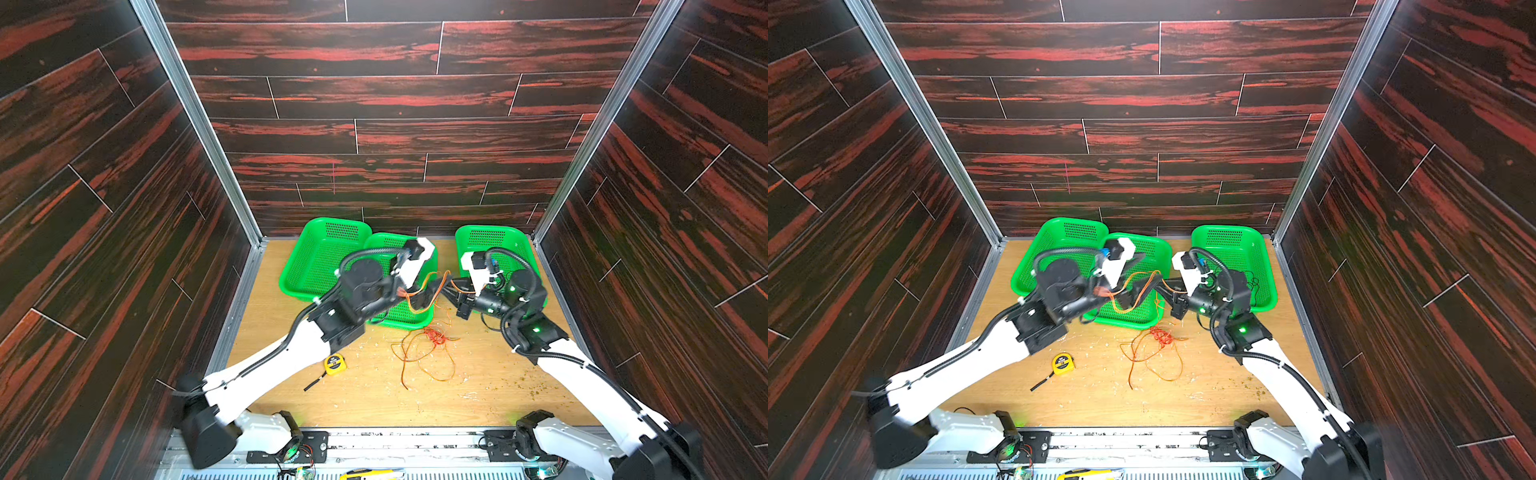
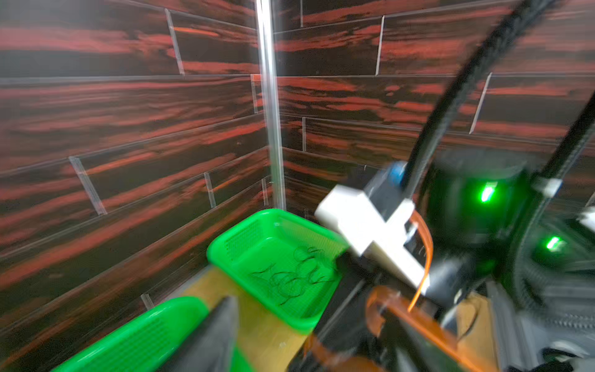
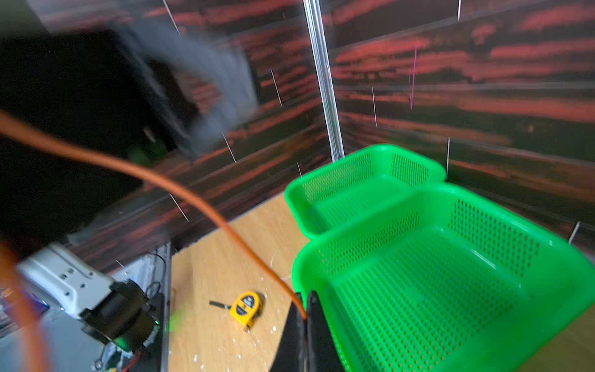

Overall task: Untangle and sort cables by color
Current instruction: Untie the cable.

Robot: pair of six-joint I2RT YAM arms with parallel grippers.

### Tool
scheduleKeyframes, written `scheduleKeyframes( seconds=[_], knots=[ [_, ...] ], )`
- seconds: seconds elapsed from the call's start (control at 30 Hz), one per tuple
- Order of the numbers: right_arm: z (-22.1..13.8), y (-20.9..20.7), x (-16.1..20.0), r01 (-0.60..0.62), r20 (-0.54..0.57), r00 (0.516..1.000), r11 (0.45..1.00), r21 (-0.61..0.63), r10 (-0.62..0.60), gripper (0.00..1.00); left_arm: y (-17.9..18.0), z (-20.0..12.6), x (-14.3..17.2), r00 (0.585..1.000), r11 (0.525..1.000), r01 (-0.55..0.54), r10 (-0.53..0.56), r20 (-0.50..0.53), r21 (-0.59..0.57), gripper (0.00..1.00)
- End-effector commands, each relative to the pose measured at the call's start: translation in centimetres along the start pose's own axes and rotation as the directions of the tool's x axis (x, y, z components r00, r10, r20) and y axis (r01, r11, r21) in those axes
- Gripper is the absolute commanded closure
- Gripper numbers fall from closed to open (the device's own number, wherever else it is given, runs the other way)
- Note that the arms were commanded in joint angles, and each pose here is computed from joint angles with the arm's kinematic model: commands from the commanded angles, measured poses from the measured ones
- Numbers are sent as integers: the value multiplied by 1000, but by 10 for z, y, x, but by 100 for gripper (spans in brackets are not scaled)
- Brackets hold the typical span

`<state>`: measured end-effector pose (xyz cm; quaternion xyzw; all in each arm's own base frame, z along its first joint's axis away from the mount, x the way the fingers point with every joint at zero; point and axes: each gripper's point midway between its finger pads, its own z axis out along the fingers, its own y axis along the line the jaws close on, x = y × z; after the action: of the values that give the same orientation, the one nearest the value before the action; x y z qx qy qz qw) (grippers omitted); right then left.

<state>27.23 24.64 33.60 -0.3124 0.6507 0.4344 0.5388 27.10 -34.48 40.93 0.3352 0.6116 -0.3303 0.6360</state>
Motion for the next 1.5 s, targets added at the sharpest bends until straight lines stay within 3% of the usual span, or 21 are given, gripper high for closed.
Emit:
scheduleKeyframes(
  seconds=[0.0, 0.2, 0.33, 0.57, 0.7, 0.9, 1.07, 1.27, 1.47],
  knots=[
    [-12, 18, -31, 10, 65, 998, 999, -45, -7, 100, 22, -33, -16, 997, 990, -28, 37, 68, -136, 1],
    [-21, 34, -57, 30, 104, 994, 994, -109, -19, 100, 42, -73, 30, 996, 965, -83, 74, -46, -250, 2],
    [-24, 40, -70, 41, 120, 992, 991, -129, -26, 100, 44, -91, 56, 998, 961, -49, 38, -44, -273, 10],
    [-29, 54, -92, 66, 150, 988, 982, -175, -39, 100, 40, -93, 98, 997, 967, -10, -10, -76, -256, 11],
    [-30, 71, -99, 70, 137, 990, 959, -274, -33, 100, 30, -78, 115, 995, 982, 13, -31, -90, -191, 18],
    [-31, 83, -98, 47, 98, 995, 931, -363, -12, 100, 21, -47, 108, 998, 993, 49, -52, -29, -107, 21],
    [-31, 82, -94, 34, 88, 996, 935, -353, -3, 100, -1, -22, 98, 997, 996, 79, -78, -23, 44, 23],
    [-31, 78, -87, 23, 66, 998, 945, -325, -2, 100, -23, -20, 90, 995, 979, 99, -99, -9, 180, 23],
    [-29, 74, -83, 22, 53, 999, 952, -305, -6, 100, -34, -21, 90, 994, 965, 110, -109, -20, 240, 24]
  ],
)
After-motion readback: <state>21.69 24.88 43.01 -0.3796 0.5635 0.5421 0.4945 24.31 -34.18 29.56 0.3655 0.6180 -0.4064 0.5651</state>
